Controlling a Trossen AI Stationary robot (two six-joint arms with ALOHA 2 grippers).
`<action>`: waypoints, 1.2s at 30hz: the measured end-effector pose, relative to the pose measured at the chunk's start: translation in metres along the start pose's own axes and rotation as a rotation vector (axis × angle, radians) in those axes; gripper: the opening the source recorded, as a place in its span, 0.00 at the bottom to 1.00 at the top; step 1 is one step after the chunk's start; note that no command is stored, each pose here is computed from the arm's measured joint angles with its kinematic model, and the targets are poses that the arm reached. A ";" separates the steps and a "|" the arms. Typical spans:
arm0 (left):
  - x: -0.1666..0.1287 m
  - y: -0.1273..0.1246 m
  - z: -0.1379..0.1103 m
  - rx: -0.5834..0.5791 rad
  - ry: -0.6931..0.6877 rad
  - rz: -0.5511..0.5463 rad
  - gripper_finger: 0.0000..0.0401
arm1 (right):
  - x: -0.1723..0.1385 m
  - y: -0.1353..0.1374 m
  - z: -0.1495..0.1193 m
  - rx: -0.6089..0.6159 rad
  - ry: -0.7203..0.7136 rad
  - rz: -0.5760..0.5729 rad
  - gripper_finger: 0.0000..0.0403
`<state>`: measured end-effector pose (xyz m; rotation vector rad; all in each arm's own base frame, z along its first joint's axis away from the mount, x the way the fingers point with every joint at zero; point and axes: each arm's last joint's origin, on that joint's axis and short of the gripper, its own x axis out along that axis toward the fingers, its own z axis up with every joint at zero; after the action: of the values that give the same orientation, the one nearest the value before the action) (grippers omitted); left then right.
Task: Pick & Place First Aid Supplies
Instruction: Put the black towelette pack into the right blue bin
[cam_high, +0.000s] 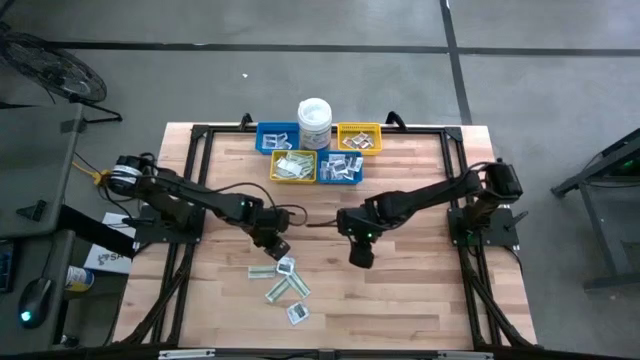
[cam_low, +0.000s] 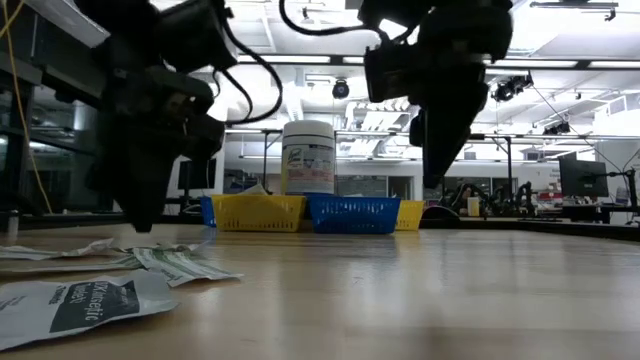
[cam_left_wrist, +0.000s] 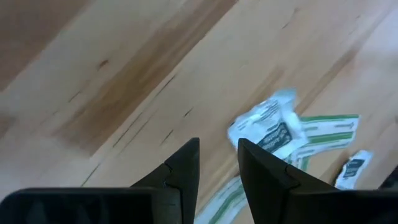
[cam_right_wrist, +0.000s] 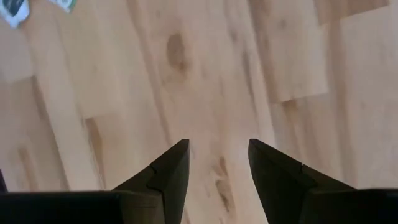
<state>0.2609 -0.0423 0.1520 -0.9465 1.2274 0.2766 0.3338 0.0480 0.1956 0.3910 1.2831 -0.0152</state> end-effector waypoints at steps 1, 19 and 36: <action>0.003 0.001 0.001 0.007 -0.003 -0.014 0.28 | 0.000 0.002 -0.001 -0.008 0.002 0.002 0.39; 0.045 0.052 -0.019 -0.037 -0.003 -0.238 0.27 | 0.005 0.032 -0.017 -0.102 0.023 0.020 0.39; 0.045 0.050 -0.020 -0.008 0.008 -0.263 0.28 | 0.020 0.074 0.021 -0.252 -0.497 0.168 0.28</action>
<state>0.2312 -0.0398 0.0883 -1.1043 1.0949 0.0699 0.3758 0.1147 0.2022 0.2547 0.7470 0.1801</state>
